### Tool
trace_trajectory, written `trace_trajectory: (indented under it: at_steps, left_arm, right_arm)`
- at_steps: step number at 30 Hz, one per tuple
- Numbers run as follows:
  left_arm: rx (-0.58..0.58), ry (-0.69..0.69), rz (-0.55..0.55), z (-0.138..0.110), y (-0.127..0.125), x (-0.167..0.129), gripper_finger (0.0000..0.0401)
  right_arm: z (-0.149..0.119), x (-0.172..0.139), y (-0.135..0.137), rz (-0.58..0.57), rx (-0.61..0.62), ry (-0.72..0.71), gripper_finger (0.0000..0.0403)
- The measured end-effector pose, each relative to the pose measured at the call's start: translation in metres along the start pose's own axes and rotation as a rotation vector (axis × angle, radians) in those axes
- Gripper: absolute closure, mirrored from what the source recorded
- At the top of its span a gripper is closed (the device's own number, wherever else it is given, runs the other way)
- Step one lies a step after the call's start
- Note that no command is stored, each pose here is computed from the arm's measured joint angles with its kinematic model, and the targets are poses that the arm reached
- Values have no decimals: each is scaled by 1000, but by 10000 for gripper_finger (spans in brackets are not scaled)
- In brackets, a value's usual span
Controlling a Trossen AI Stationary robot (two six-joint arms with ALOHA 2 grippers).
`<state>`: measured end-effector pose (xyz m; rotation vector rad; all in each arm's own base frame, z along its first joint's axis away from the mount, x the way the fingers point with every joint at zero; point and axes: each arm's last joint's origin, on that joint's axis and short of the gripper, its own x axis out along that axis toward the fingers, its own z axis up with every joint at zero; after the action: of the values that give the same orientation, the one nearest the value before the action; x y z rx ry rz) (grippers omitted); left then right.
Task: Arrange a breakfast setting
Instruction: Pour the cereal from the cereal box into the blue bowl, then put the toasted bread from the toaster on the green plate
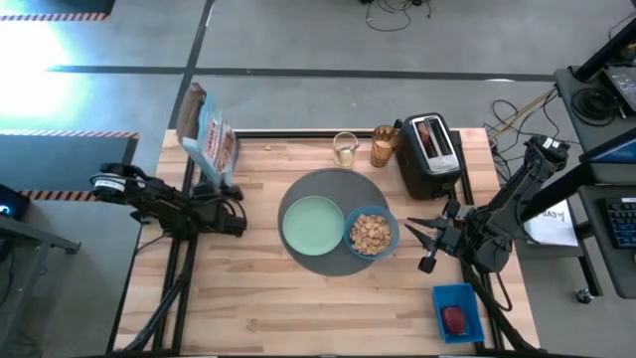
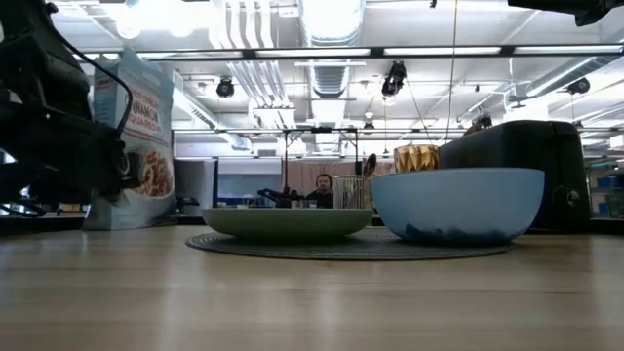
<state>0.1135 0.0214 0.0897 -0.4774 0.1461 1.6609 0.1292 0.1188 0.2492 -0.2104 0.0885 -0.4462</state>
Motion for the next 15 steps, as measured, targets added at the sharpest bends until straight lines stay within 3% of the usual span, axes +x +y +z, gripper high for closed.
trace_trajectory:
  at_steps: [6,15]
  left_arm:
    - [60,191,12,-5,-12,-9,174]
    - [130,398,-27,-12,-24,-24,166]
  right_arm:
    - [0,0,0,0,0,0,335]
    - [0,0,0,0,0,0,335]
